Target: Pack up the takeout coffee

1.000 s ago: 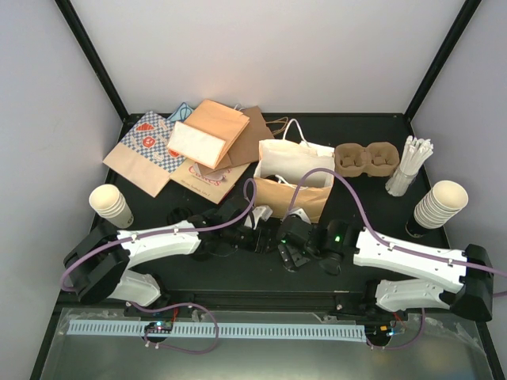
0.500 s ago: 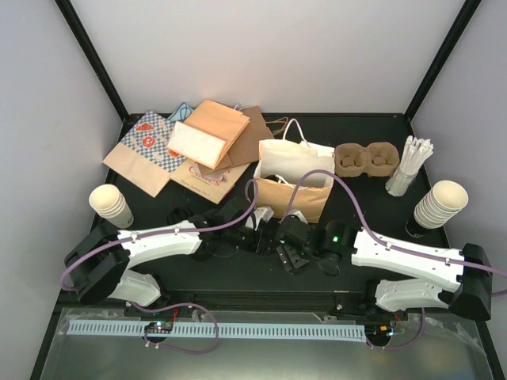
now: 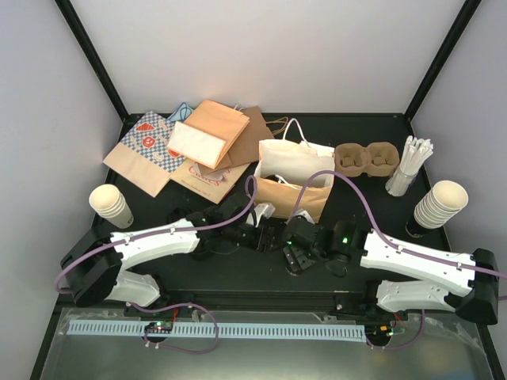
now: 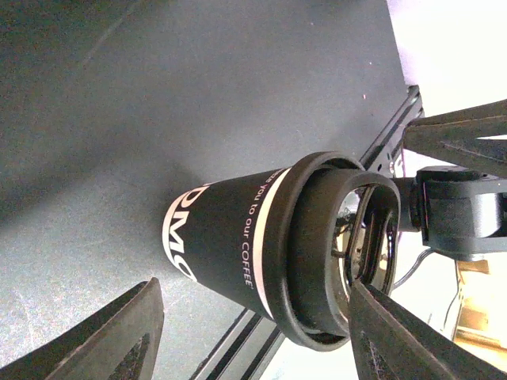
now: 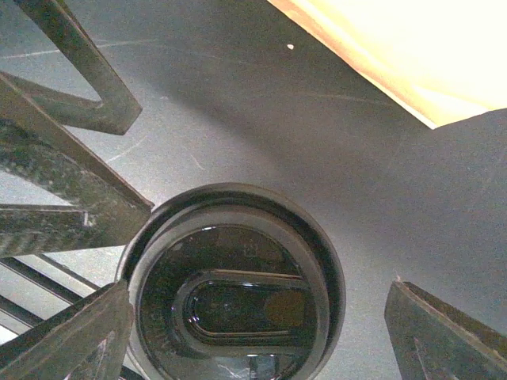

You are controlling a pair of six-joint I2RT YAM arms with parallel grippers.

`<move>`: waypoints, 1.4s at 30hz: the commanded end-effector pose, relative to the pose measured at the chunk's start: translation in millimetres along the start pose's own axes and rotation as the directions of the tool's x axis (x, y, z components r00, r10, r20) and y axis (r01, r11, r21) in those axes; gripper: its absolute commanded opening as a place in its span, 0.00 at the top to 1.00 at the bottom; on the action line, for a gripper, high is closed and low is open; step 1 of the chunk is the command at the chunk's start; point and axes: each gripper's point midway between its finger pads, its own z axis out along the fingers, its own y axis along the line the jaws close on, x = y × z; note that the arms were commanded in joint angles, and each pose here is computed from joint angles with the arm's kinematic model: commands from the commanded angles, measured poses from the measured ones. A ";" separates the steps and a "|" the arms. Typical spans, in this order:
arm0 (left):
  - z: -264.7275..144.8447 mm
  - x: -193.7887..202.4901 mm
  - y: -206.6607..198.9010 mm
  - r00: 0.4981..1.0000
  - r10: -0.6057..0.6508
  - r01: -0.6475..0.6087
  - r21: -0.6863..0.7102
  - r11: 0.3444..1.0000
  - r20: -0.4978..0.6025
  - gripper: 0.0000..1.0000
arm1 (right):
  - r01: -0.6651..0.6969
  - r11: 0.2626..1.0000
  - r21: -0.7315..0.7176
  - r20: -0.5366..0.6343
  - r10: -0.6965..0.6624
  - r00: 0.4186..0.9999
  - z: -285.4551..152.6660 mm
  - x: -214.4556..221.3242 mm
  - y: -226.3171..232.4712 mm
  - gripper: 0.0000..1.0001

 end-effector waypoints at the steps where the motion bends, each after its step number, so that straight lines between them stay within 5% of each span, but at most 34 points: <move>1: -5.1 -8.3 -15.9 0.999 0.028 -0.028 0.022 0.999 0.018 0.34 | 0.036 0.999 0.000 -0.020 -0.035 0.999 -1.9 4.9 -1.0 0.10; 20: 11.9 3.5 1.4 0.999 -0.003 0.003 -0.002 1.000 -0.039 0.39 | 0.066 0.998 -0.021 -0.102 -0.068 0.992 14.5 24.3 9.3 0.12; 42: 18.5 5.1 0.2 0.999 0.001 -0.001 -0.001 1.000 -0.053 0.40 | 0.068 0.998 0.003 -0.071 -0.068 0.995 13.0 12.9 10.5 0.19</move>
